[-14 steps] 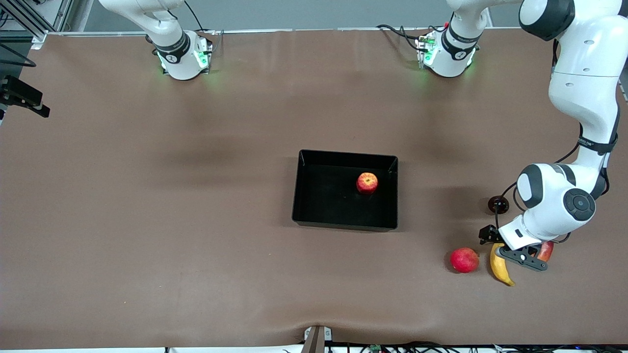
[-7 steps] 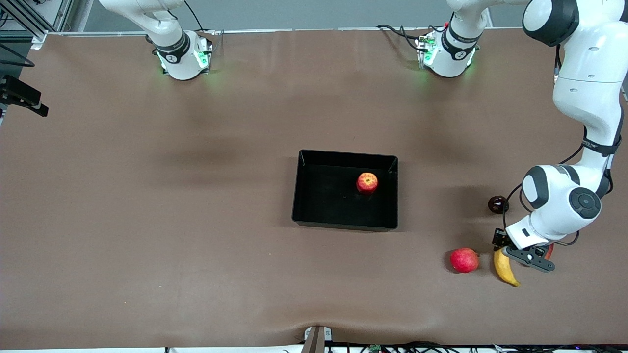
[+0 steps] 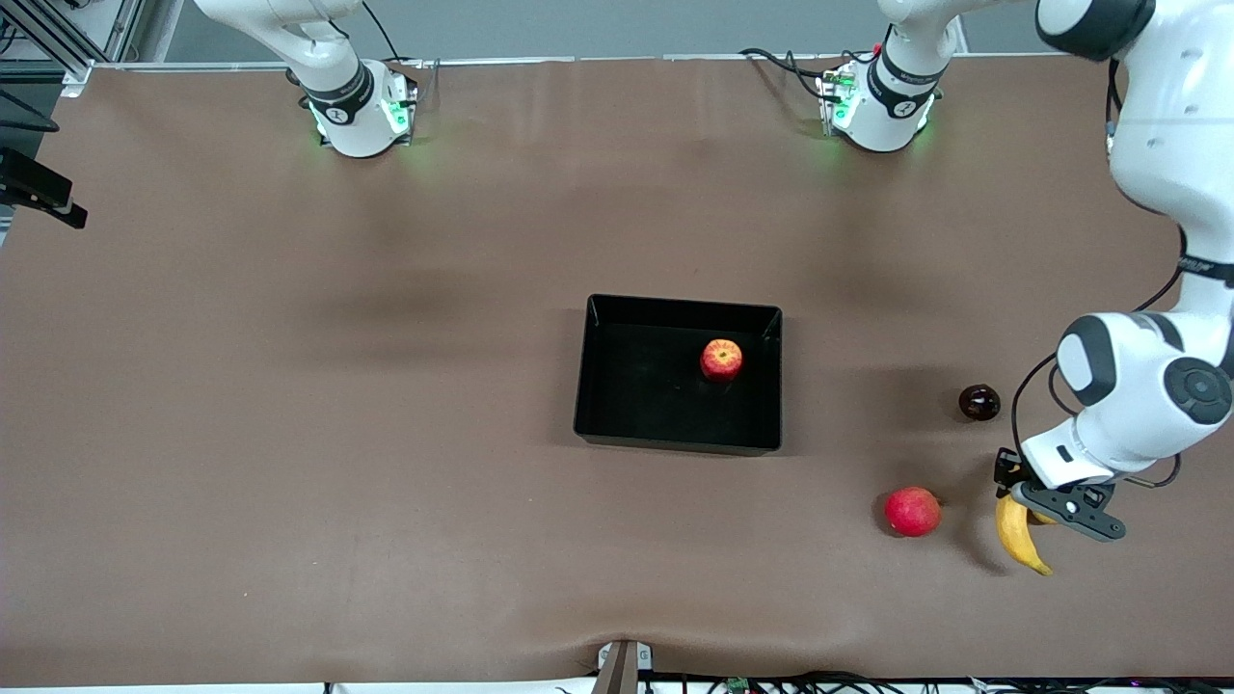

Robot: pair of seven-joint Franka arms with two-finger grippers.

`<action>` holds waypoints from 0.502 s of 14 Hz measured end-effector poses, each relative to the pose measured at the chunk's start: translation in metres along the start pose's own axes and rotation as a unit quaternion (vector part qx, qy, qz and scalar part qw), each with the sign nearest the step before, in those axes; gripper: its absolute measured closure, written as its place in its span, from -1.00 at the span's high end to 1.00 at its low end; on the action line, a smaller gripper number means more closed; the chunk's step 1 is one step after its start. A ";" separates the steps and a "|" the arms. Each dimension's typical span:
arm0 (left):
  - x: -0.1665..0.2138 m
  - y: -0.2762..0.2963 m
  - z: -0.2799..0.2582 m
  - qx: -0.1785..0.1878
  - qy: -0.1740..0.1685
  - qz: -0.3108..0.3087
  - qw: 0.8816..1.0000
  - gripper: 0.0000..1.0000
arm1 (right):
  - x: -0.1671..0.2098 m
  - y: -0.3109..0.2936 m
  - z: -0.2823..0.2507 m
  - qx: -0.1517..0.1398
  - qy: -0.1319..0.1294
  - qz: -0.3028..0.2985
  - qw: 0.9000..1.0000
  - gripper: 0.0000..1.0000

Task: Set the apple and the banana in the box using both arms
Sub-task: 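Grasp the yellow banana with the left gripper and lift it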

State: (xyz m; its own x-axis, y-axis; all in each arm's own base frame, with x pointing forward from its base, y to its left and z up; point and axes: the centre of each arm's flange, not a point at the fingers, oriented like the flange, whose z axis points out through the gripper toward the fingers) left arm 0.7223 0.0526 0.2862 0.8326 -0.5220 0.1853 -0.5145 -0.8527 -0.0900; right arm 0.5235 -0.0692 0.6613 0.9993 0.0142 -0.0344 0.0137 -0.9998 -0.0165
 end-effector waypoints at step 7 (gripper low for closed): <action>0.057 0.116 -0.120 -0.034 -0.013 -0.085 0.996 -0.30 | -0.001 0.000 0.001 0.000 -0.003 0.001 1.000 1.00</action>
State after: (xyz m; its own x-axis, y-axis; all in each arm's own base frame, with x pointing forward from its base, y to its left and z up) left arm 0.6858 -0.0738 0.4034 0.9137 -0.3710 0.1660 -0.3773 -0.9261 0.0073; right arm 0.5228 -0.0693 0.6607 0.9991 0.0114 -0.0404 0.0107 -0.9998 -0.0172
